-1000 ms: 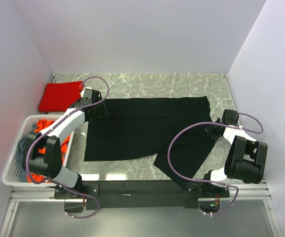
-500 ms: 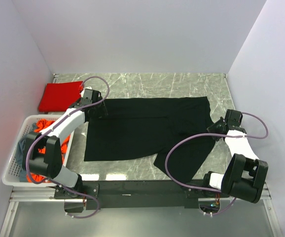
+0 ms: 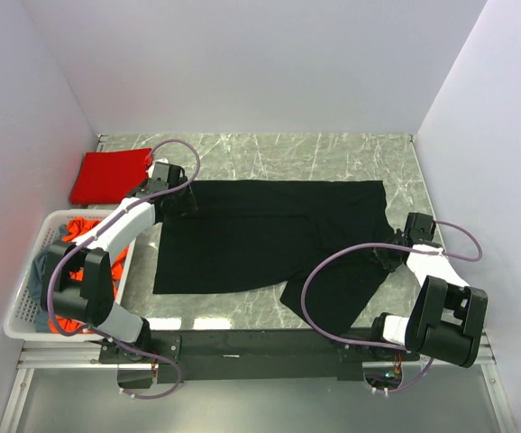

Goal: Fold and stack the t-shirts
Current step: Fold the tshirt

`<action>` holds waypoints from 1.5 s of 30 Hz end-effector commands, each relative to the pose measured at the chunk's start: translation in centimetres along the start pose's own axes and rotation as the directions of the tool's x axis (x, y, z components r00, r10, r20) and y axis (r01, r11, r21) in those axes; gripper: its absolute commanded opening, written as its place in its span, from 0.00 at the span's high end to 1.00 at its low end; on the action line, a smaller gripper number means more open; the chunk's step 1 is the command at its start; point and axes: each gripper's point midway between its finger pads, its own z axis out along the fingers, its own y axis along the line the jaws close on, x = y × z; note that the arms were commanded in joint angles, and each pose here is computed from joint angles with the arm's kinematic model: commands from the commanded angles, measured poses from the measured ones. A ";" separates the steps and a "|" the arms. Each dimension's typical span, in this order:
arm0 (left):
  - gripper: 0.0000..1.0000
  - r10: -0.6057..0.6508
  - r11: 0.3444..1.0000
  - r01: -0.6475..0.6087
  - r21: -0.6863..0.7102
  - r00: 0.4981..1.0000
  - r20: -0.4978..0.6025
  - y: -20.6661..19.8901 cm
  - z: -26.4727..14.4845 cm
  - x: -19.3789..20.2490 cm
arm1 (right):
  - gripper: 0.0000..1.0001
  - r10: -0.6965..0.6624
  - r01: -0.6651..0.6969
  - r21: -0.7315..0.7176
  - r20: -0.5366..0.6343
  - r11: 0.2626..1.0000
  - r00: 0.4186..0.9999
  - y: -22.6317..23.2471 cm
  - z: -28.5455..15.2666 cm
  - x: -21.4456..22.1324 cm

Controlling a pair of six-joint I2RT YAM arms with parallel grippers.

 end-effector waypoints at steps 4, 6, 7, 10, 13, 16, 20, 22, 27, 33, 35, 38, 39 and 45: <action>0.05 0.009 0.999 -0.010 0.031 0.999 0.035 -0.9 -0.8 -1.6 | 0.68 -0.117 0.119 -0.015 0.088 0.993 0.989 2.1 -1.4 -1.4; 0.05 0.006 0.999 -0.007 0.031 0.999 0.035 -0.9 -0.8 -1.6 | 0.66 -0.214 0.220 -0.037 0.125 0.975 0.969 4.2 -2.2 -1.2; 0.05 0.005 1.000 -0.006 0.029 0.999 0.034 -0.8 -0.7 -1.6 | 0.66 -0.251 0.259 -0.040 0.143 0.965 0.957 4.9 -2.5 -1.1; 0.05 0.008 1.000 -0.008 0.026 0.999 0.031 -0.8 -0.6 -1.5 | 0.66 -0.399 0.421 -0.086 0.197 0.903 0.896 8.4 -4.0 0.3; 0.05 0.006 1.000 -0.006 0.025 0.999 0.035 -0.8 -0.7 -1.6 | 0.67 -0.501 0.529 -0.095 0.219 0.843 0.837 10.5 -4.5 1.4; 0.05 0.008 1.000 -0.009 0.022 0.999 0.032 -0.7 -0.6 -1.4 | 0.68 -0.601 0.628 -0.103 0.206 0.771 0.772 12.4 -4.2 3.4; 0.04 0.007 1.000 -0.008 0.021 0.999 0.036 -0.7 -0.7 -1.5 | 0.70 -0.708 0.727 -0.129 0.169 0.674 0.686 14.7 -3.6 6.8; 0.05 0.010 1.000 -0.010 0.017 0.999 0.035 -0.6 -0.7 -1.5 | 0.70 -0.732 0.746 -0.111 0.141 0.657 0.666 14.7 -2.6 7.6; 0.05 0.009 1.000 -0.010 0.016 0.999 0.037 -0.6 -0.7 -1.5 | 0.70 -0.768 0.776 -0.087 0.113 0.625 0.631 15.5 -0.9 9.0; 0.05 0.010 1.000 -0.010 0.017 0.999 0.039 -0.6 -0.8 -1.6 | 0.71 -0.791 0.794 -0.012 0.072 0.608 0.607 15.1 1.2 9.3; 0.05 0.010 1.000 -0.011 0.017 0.999 0.038 -0.6 -0.7 -1.6 | 0.71 -0.796 0.796 0.011 0.053 0.605 0.604 14.7 1.9 9.3; 0.04 0.012 1.000 -0.012 0.017 0.999 0.036 -0.7 -0.7 -1.5 | 0.71 -0.801 0.800 0.042 0.035 0.599 0.598 14.0 2.6 9.4; 0.05 0.009 1.000 -0.010 0.014 0.999 0.037 -0.5 -0.7 -1.6 | 0.71 -0.801 0.800 0.045 0.028 0.598 0.598 13.9 2.8 9.4; 0.05 0.011 1.000 -0.011 0.013 0.999 0.037 -0.6 -0.7 -1.5 | 0.71 -0.805 0.803 0.065 0.003 0.592 0.593 13.7 3.5 9.7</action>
